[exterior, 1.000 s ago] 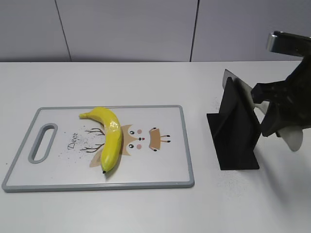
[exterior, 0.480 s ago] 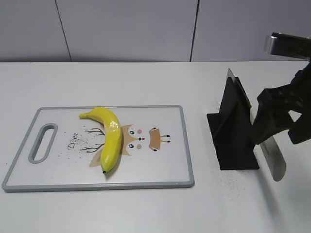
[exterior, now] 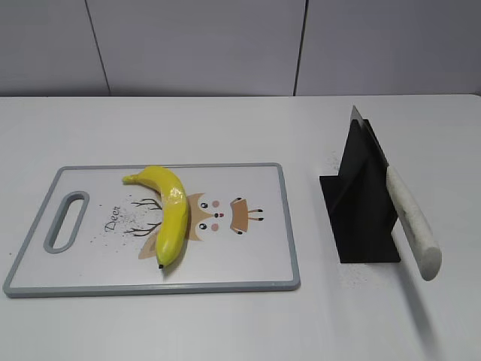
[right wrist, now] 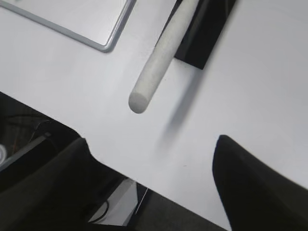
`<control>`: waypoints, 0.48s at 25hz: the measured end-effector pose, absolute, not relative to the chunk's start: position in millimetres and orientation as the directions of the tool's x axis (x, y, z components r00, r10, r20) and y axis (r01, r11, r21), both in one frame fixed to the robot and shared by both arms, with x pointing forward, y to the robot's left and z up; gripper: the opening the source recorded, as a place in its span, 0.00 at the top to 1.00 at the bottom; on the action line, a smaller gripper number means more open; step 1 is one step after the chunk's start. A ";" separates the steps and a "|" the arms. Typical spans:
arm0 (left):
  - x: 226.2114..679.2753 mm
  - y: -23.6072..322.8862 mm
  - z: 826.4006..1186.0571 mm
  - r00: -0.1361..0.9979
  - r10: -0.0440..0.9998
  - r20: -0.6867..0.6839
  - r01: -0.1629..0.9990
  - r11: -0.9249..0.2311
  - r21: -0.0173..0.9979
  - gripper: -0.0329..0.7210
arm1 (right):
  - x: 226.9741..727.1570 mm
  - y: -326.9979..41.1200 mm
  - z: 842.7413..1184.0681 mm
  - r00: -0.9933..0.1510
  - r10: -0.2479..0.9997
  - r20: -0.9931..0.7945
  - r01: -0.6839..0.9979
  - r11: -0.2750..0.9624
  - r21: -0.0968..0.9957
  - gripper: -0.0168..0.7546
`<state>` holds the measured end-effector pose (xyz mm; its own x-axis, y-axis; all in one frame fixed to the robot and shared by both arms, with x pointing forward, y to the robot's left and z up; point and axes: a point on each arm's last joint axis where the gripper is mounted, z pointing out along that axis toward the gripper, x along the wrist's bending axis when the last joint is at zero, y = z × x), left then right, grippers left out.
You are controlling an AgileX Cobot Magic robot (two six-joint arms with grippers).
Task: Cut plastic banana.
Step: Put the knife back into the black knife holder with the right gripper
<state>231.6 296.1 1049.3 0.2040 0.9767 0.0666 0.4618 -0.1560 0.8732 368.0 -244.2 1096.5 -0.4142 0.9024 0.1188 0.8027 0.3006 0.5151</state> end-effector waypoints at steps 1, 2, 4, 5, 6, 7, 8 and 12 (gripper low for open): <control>231.6 296.1 1049.3 0.204 0.977 0.067 0.462 -0.156 0.873 0.19 | 360.8 -247.5 1094.6 -0.418 0.903 0.099 0.784 0.303 0.543 0.21; 231.6 296.1 1049.3 0.204 0.977 0.067 0.462 -0.156 0.873 0.19 | 351.8 -251.5 1091.1 -0.420 0.904 0.077 0.764 0.307 0.567 0.21; 231.6 296.1 1049.3 0.204 0.977 0.067 0.462 -0.156 0.873 0.19 | 336.6 -258.6 1081.7 -0.421 0.906 0.037 0.731 0.315 0.605 0.21; 231.6 296.1 1049.3 0.204 0.977 0.067 0.462 -0.156 0.873 0.19 | 329.0 -261.7 1078.0 -0.420 0.907 0.023 0.714 0.315 0.625 0.21; 231.6 296.1 1049.3 0.204 0.977 0.066 0.462 -0.156 0.873 0.19 | 322.0 -264.6 1072.9 -0.418 0.908 0.011 0.700 0.315 0.641 0.21; 231.6 296.1 1049.3 0.204 0.977 0.066 0.462 -0.156 0.873 0.19 | 315.2 -267.2 1067.8 -0.417 0.909 0.000 0.687 0.314 0.655 0.21; 231.6 296.1 1049.3 0.204 0.977 0.066 0.462 -0.156 0.873 0.20 | 309.7 -269.3 1063.7 -0.415 0.910 -0.008 0.675 0.314 0.667 0.21; 231.6 296.1 1049.3 0.205 0.977 0.066 0.462 -0.155 0.873 0.20 | 287.1 -277.4 1052.8 -0.412 0.910 -0.037 0.630 0.314 0.711 0.21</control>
<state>231.6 296.1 1049.3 0.2046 0.9766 0.0657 0.4618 -0.1555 0.8733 287.1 -277.4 1052.8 -0.4124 0.9103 -0.0372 0.6296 0.3142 0.7105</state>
